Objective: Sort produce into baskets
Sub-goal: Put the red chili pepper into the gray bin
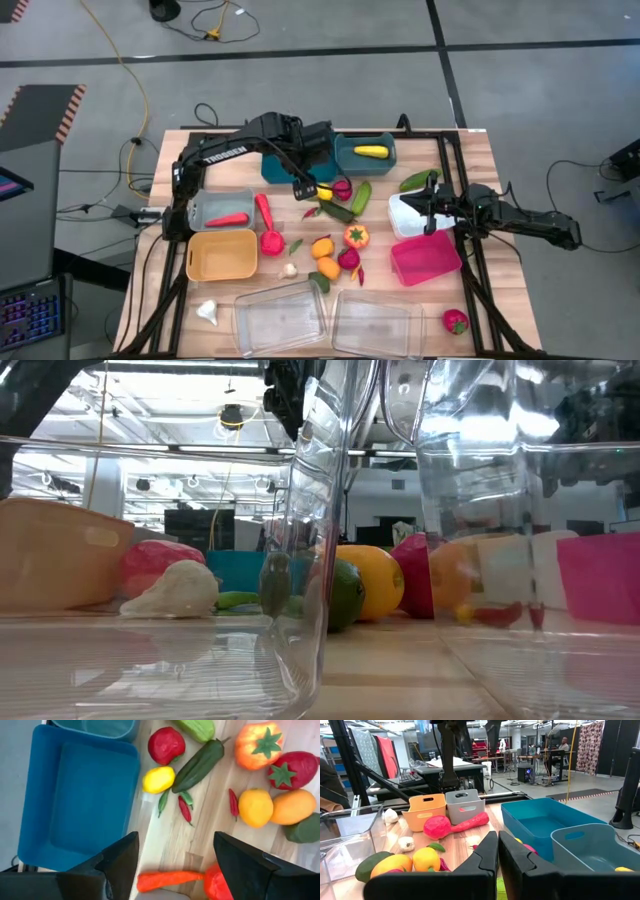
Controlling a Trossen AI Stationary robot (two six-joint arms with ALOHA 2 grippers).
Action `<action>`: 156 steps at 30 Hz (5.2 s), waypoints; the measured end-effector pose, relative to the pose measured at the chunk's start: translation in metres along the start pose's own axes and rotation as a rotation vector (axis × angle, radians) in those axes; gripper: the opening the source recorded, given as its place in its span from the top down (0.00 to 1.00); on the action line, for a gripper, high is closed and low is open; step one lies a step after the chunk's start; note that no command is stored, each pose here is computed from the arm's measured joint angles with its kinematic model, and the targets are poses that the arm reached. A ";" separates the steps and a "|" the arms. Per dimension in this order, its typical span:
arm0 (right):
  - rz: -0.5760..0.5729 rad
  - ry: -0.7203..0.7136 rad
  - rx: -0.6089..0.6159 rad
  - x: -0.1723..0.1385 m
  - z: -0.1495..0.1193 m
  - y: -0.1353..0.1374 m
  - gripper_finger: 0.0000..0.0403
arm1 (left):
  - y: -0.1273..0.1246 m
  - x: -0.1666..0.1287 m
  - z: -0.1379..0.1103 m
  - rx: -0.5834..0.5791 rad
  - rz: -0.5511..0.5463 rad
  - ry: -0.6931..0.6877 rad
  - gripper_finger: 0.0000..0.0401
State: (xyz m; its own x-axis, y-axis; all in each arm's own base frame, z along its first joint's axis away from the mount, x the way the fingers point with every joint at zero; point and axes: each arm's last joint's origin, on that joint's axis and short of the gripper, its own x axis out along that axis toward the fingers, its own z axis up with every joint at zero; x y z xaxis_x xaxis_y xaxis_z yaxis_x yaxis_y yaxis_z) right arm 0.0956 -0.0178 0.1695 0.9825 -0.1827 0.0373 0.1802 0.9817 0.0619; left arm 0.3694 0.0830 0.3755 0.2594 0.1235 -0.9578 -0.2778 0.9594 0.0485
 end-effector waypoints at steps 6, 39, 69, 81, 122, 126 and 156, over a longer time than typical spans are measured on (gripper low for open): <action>0.000 0.000 -0.001 0.000 0.000 0.000 0.89 | -0.003 0.035 -0.008 -0.004 0.008 0.142 0.32; 0.000 0.000 -0.001 0.000 0.000 0.000 0.89 | -0.004 0.149 -0.107 0.438 -0.041 0.505 0.32; 0.000 0.000 -0.001 0.000 0.000 0.000 0.89 | -0.003 0.188 -0.133 0.685 -0.060 0.519 0.32; 0.000 0.000 -0.001 0.000 0.000 0.000 0.89 | -0.001 0.190 -0.133 0.631 0.017 0.525 0.32; 0.000 0.000 -0.001 0.000 0.000 0.000 0.89 | 0.004 0.194 -0.128 0.740 0.068 0.482 0.74; 0.000 0.000 -0.001 0.000 0.000 0.000 0.89 | 0.004 0.185 -0.117 0.732 0.077 0.459 0.74; 0.000 0.000 0.000 0.000 0.000 0.000 0.89 | -0.005 0.033 -0.149 0.195 0.061 0.287 0.73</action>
State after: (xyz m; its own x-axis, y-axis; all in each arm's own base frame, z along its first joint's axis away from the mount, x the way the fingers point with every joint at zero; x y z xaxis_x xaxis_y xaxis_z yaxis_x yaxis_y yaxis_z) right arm 0.0956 -0.0178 0.1695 0.9824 -0.1829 0.0368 0.1804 0.9817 0.0615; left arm 0.2414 0.0440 0.3012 -0.0304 0.1328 -0.9907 -0.0957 0.9862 0.1351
